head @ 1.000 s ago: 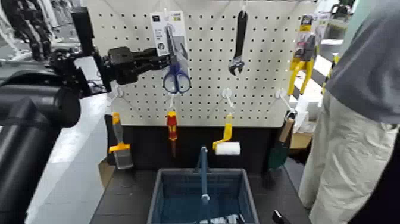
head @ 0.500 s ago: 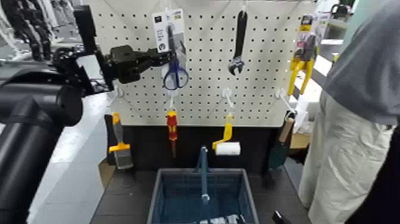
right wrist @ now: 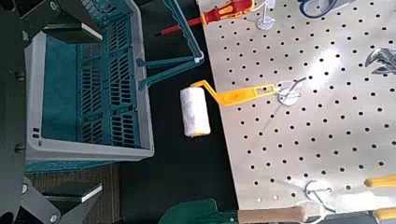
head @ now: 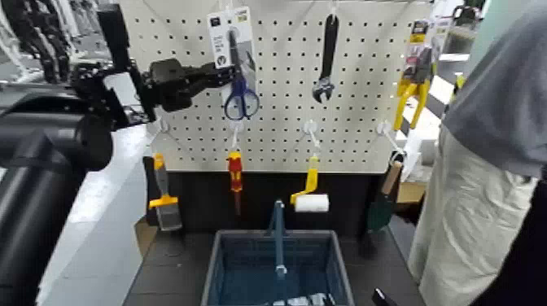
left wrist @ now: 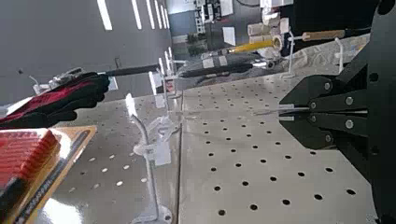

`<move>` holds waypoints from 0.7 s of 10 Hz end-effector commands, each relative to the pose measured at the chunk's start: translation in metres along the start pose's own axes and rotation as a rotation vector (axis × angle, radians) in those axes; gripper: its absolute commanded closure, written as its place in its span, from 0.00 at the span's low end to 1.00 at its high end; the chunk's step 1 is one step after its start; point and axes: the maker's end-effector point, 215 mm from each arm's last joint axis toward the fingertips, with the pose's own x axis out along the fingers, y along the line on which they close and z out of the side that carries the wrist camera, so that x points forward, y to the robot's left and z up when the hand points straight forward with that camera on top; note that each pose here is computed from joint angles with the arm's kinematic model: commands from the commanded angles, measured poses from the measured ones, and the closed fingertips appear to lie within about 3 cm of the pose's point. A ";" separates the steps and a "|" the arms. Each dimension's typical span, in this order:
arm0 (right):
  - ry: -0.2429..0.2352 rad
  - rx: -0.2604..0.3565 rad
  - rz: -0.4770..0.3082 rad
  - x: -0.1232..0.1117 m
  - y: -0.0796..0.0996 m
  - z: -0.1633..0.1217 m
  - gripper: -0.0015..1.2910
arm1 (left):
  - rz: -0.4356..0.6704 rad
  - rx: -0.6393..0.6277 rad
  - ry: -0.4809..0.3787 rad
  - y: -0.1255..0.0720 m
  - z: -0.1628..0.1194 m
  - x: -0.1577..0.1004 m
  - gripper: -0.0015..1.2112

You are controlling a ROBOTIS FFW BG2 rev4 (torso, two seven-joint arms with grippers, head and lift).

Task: Put the blue scissors into the crate.

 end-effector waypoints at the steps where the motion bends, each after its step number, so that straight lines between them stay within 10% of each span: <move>1: 0.000 -0.001 -0.001 -0.001 -0.001 0.000 0.14 | -0.054 0.062 -0.044 -0.024 0.036 0.011 0.94; 7: 0.006 -0.005 0.002 -0.002 -0.001 -0.001 0.14 | -0.050 0.078 -0.086 -0.039 0.055 0.003 0.94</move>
